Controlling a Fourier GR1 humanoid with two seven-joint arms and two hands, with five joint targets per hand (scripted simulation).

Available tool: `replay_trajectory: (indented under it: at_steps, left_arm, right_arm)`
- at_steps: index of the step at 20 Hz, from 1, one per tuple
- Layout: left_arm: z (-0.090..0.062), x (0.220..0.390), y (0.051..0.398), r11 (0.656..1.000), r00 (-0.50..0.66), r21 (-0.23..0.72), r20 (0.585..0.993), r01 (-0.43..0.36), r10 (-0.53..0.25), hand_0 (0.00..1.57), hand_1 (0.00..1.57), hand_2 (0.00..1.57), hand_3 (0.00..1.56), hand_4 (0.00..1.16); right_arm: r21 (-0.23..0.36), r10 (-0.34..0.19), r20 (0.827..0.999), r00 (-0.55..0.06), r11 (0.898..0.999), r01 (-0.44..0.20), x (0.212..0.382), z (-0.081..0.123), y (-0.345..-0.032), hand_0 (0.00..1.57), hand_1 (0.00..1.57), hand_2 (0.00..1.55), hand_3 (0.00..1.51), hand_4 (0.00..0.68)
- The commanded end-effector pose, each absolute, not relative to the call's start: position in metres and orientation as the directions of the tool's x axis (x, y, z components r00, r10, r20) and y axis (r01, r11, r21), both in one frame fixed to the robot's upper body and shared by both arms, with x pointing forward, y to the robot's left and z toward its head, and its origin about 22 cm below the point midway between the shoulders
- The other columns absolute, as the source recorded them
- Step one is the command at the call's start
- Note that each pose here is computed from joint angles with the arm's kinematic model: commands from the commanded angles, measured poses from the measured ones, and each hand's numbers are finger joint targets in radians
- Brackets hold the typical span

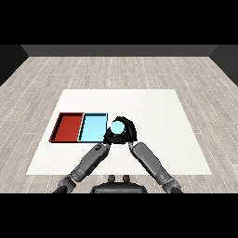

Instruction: Pick the blue can and put it in the blue box

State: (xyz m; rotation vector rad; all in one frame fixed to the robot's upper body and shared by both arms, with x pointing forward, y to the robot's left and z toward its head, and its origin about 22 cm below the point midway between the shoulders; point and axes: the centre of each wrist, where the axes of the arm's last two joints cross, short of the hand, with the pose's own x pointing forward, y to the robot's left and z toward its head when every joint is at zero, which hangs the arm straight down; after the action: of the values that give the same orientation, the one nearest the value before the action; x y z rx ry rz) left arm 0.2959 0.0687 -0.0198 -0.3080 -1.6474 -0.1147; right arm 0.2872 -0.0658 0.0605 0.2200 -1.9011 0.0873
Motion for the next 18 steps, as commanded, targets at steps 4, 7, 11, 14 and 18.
replay_trajectory:
  at_steps: [4,7,11,14,18]
  left_arm:
    - [-0.022,0.312,0.073,0.933,-0.054,-0.272,0.955,0.235,0.292,1.57,1.57,1.57,1.47,0.75]
    - [-0.032,0.278,0.066,0.941,-0.059,-0.275,0.955,0.199,0.292,1.57,1.57,1.57,1.52,0.93]
    - [-0.029,0.291,0.061,0.948,-0.123,-0.228,0.958,0.221,0.259,1.57,1.57,1.57,1.51,1.03]
    - [-0.021,0.304,0.062,0.941,-0.163,-0.256,0.942,0.220,0.294,1.57,1.57,1.57,1.53,1.10]
    - [-0.032,0.299,0.065,0.954,-0.202,-0.225,0.943,0.198,0.264,1.57,1.57,1.57,1.54,1.12]
  right_arm:
    - [0.127,-0.196,0.931,-0.309,0.965,-0.228,0.304,0.072,-0.072,1.46,1.46,1.44,1.40,0.626]
    - [0.116,-0.172,0.936,-0.306,0.974,-0.192,0.272,0.049,-0.050,1.46,1.46,1.44,1.40,0.627]
    - [0.116,-0.177,0.938,-0.297,0.970,-0.212,0.295,0.053,-0.078,1.42,1.42,1.44,1.39,0.598]
    - [0.163,-0.225,0.929,-0.295,0.962,-0.218,0.283,0.048,-0.067,1.29,1.29,1.35,1.29,0.473]
    - [0.045,-0.123,0.952,-0.279,0.962,-0.271,0.286,0.063,-0.071,0.00,0.00,0.00,0.00,0.000]
